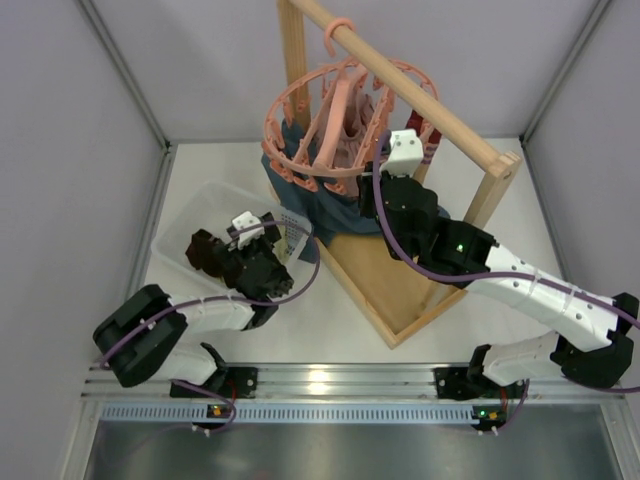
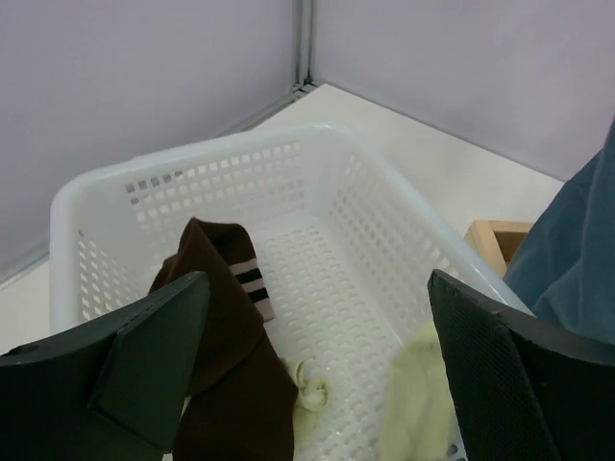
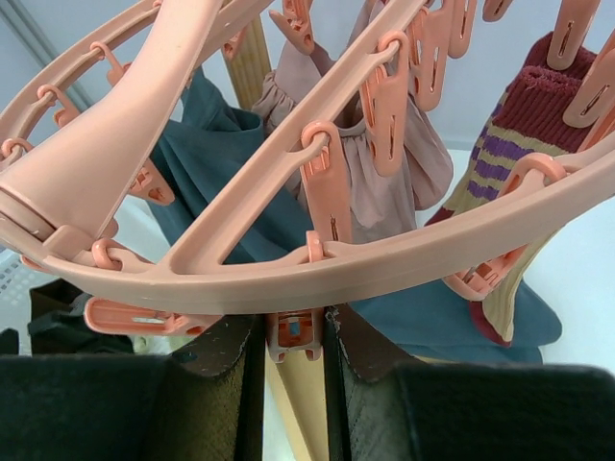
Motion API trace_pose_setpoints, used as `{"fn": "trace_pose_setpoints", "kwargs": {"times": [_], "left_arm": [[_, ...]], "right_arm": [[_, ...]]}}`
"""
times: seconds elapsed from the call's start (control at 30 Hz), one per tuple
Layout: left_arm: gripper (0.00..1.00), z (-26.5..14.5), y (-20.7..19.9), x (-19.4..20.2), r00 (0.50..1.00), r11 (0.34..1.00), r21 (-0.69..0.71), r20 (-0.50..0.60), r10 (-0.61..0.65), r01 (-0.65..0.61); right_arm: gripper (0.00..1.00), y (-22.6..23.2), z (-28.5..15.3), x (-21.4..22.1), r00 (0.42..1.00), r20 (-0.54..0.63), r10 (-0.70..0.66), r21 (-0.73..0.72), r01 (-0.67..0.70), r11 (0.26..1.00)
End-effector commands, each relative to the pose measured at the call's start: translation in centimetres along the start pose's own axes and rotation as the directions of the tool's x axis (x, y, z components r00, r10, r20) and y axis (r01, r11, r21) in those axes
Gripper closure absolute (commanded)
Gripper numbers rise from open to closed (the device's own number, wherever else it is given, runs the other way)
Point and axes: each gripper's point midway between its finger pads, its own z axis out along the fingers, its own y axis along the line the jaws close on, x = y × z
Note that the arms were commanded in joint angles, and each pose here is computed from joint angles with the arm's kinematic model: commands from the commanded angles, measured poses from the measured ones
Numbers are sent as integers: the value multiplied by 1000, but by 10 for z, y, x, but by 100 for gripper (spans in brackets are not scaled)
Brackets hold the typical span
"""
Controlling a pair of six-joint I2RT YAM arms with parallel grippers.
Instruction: Remove the socks clipped to the hanger
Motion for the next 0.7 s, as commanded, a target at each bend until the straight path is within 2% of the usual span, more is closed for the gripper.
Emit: {"fn": "trace_pose_setpoints", "kwargs": {"times": [0.0, 0.1, 0.2, 0.27, 0.33, 0.37, 0.4, 0.47, 0.5, 0.6, 0.67], "left_arm": [[2, 2, 1, -30, 993, 982, -148, -12, -119, 116], [2, 2, -3, -32, 995, 979, -180, -31, -98, 91], [2, 1, -4, -38, 991, 977, -172, -27, -129, 123], [2, -5, -7, -45, 985, 982, -83, -2, -170, 170], [4, -20, -31, -62, 962, 956, 120, 24, -273, 268], [7, -29, -38, -58, 960, 941, 209, 27, -278, 266], [9, -45, -66, -71, 932, 858, 401, 28, -361, 320], [11, -72, -91, -78, 895, 717, 587, -29, -445, 375], [13, -90, -112, -89, 875, 601, 703, -62, -481, 380], [17, -107, -140, -86, 859, 504, 762, -131, -494, 406], [17, -111, -150, -71, 864, 492, 765, -165, -476, 417]], "right_arm": [[100, 1, -2, -2, 1000, 8, 30, -12, -30, 999], [100, 1, -3, -3, 999, 8, 31, -12, -31, 999], [100, 1, -2, -1, 1000, 5, 29, -11, -29, 1000], [100, 2, -1, 1, 1000, 1, 23, -10, -23, 1000], [100, 5, -2, 0, 1000, -2, 30, -25, -30, 999], [100, 8, 0, 2, 1000, -9, 24, -31, -25, 999], [100, 10, 0, 2, 1000, -13, 23, -39, -24, 999], [100, 18, 4, 5, 999, -31, 17, -57, -19, 998], [100, 20, 4, 6, 999, -39, 12, -62, -14, 998], [100, 30, 6, 6, 998, -54, 11, -91, -16, 996], [100, 40, 7, 4, 998, -62, 12, -125, -20, 992]]}}
